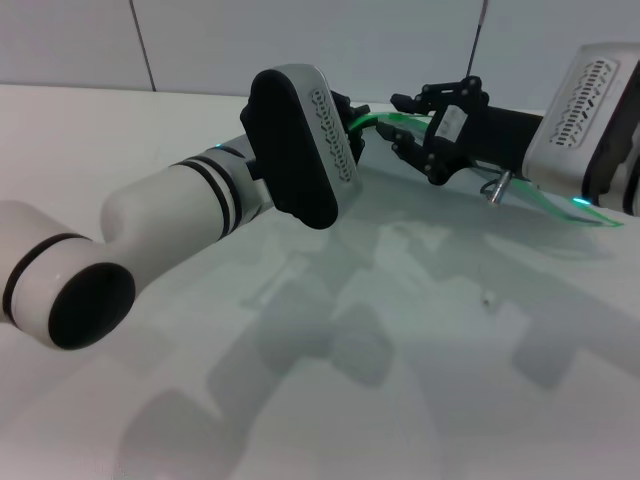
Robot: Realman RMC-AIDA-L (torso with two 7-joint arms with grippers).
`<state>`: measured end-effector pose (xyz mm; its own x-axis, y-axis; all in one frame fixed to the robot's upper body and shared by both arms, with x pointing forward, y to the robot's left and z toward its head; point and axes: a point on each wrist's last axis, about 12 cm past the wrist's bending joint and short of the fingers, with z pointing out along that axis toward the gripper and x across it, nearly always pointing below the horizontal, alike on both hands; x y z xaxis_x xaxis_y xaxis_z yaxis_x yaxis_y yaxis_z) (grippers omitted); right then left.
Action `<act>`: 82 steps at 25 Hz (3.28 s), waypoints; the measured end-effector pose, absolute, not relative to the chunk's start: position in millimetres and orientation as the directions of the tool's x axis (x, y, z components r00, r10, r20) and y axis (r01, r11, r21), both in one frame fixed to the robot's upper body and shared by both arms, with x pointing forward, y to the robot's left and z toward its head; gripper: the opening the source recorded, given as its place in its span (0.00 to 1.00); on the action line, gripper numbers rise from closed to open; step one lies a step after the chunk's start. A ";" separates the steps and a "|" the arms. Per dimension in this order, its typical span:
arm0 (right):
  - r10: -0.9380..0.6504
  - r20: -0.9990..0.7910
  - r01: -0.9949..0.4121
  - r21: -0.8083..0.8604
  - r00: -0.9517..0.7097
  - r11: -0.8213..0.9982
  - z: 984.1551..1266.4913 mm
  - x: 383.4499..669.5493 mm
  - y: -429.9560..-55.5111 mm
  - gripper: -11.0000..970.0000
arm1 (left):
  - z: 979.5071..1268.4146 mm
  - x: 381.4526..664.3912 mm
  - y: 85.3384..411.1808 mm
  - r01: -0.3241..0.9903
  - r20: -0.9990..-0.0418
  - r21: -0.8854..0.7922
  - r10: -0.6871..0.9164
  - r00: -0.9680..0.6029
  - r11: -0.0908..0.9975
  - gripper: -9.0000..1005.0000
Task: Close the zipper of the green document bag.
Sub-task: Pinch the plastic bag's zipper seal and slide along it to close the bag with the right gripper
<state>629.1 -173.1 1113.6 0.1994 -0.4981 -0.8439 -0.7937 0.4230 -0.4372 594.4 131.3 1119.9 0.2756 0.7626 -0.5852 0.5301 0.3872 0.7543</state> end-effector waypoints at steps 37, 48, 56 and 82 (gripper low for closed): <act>-0.516 -0.839 -0.780 -0.435 0.170 0.450 1111.3 634.3 -175.9 0.10 | 1123.9 593.6 129.0 0.521 -0.581 0.763 0.760 0.292 0.383 0.06; -0.547 -0.824 -0.763 -0.446 0.145 0.468 1106.0 636.3 -183.0 0.10 | 1120.4 592.0 133.8 0.524 -0.579 0.761 0.765 0.281 0.383 0.06; -0.583 -0.803 -0.745 -0.462 0.123 0.480 1099.8 639.0 -190.9 0.09 | 1119.3 589.3 137.9 0.520 -0.585 0.758 0.764 0.273 0.395 0.06; -0.586 -0.810 -0.575 -0.463 -0.034 0.674 1099.6 654.8 -238.8 0.09 | 1128.3 568.6 175.8 0.436 -0.603 0.764 0.766 0.222 0.475 0.06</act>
<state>654.8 -238.8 1099.6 -0.0344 -0.5860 -0.8096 -0.5755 0.6739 -0.4633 568.6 175.8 1128.3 0.2216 0.7664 -0.6029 0.4359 0.4752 0.7643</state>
